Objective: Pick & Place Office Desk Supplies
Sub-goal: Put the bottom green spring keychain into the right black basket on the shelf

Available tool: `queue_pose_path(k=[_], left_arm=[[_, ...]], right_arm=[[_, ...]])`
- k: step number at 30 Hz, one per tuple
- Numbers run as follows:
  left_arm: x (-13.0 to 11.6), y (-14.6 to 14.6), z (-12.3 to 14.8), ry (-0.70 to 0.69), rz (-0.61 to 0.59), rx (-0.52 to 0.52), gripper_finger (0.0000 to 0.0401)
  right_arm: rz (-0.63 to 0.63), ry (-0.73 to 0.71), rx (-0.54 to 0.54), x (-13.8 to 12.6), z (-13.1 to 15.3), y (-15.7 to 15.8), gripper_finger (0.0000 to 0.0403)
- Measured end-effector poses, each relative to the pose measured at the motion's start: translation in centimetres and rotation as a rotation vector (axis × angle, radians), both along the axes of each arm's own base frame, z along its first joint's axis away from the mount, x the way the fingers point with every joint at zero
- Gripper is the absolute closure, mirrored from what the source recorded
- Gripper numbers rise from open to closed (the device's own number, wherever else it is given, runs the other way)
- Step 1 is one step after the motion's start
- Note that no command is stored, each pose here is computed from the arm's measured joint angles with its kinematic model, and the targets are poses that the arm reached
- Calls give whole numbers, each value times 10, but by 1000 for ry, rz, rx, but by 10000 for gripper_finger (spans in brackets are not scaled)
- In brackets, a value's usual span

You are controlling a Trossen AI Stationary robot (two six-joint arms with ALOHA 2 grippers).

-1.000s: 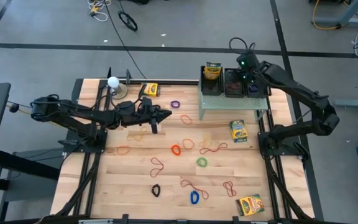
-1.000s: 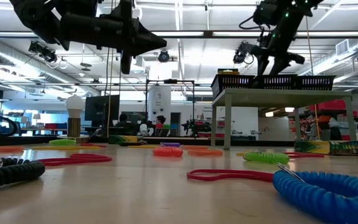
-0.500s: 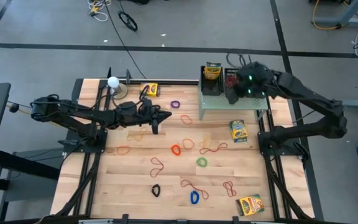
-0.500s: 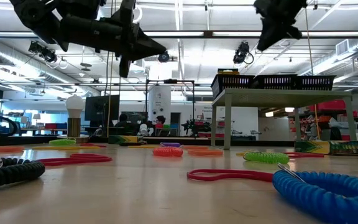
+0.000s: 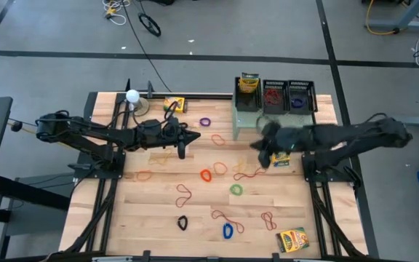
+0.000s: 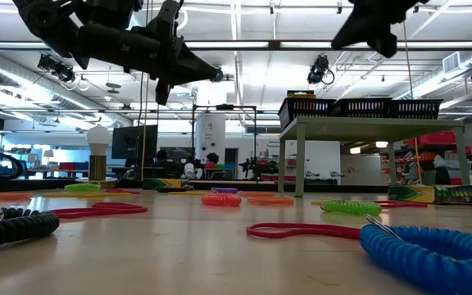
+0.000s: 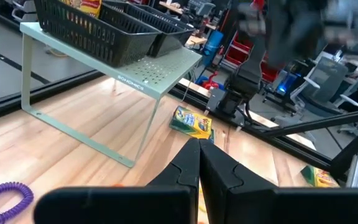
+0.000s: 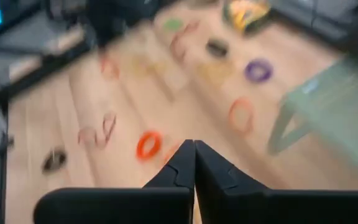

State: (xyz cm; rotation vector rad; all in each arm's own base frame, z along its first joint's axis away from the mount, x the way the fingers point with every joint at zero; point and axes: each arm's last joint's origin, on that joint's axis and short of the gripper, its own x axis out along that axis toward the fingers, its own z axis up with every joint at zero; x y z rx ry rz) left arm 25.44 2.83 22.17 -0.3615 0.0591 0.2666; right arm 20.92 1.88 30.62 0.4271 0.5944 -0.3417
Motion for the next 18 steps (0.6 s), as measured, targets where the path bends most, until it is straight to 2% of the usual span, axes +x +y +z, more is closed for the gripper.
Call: queue_pose_path(k=[8,12,18], left_arm=[[0,0,-3,28,0,-6,393],[0,0,-4,40,0,-7,393],[-1,-1,-5,51,-5,-8,393]], right_arm=[[111,223,55,31,-54,54,362],[148,338,43,44,-85,72,321],[191,416,32,67,-125,83,260]])
